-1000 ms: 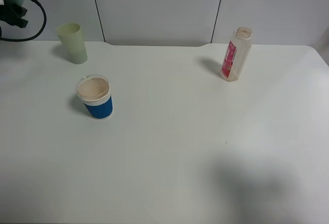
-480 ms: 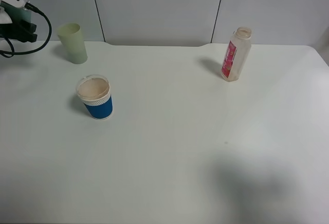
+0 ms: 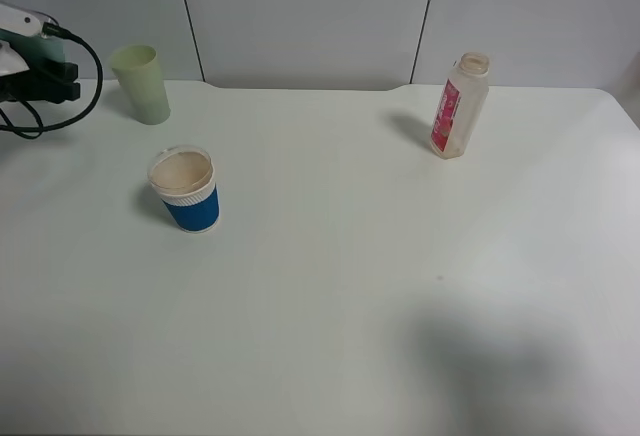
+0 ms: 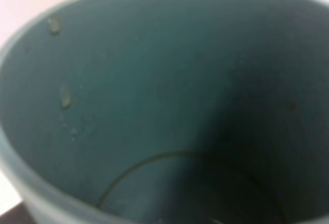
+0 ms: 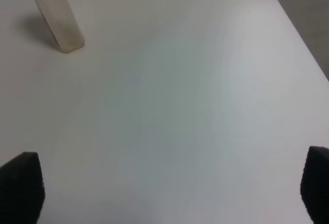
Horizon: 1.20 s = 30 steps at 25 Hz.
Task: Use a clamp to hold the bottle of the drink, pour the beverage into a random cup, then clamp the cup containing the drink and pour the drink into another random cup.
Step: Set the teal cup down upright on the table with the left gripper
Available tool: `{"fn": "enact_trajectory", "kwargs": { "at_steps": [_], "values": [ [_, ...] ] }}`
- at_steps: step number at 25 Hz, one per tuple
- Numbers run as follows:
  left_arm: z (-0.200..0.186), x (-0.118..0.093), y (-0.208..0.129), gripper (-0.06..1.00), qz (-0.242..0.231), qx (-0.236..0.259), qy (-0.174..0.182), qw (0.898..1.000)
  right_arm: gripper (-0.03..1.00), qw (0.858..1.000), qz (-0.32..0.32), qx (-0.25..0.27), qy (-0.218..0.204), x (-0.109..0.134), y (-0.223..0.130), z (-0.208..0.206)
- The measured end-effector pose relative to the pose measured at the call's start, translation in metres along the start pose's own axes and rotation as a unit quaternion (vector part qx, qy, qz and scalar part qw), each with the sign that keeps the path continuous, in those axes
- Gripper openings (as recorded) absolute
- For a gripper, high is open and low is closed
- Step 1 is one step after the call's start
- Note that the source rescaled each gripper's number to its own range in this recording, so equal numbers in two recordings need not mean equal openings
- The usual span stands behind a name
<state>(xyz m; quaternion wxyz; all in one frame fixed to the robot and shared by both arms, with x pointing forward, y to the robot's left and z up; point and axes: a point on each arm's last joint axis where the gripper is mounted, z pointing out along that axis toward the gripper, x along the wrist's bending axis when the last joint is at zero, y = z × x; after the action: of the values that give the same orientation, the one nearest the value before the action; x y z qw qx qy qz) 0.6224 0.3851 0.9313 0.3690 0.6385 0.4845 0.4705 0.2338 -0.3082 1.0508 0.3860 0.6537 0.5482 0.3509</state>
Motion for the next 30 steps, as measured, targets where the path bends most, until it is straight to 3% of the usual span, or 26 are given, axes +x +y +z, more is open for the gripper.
{"fn": "enact_trajectory", "kwargs": {
  "at_steps": [11,19,30],
  "values": [
    [-0.034,-0.024,-0.032,0.00,-0.062,-0.039,0.000,0.997,1.00,1.000,0.000,0.000,0.000,0.000,0.000,0.000],
    [-0.048,-0.034,-0.043,0.00,-0.079,-0.069,-0.006,0.994,1.00,1.000,0.000,0.000,0.000,0.000,0.000,0.000],
    [-0.043,-0.046,-0.075,0.00,-0.099,-0.043,-0.019,0.994,1.00,1.000,0.000,0.000,0.000,0.000,0.000,0.000]
  ]
}}
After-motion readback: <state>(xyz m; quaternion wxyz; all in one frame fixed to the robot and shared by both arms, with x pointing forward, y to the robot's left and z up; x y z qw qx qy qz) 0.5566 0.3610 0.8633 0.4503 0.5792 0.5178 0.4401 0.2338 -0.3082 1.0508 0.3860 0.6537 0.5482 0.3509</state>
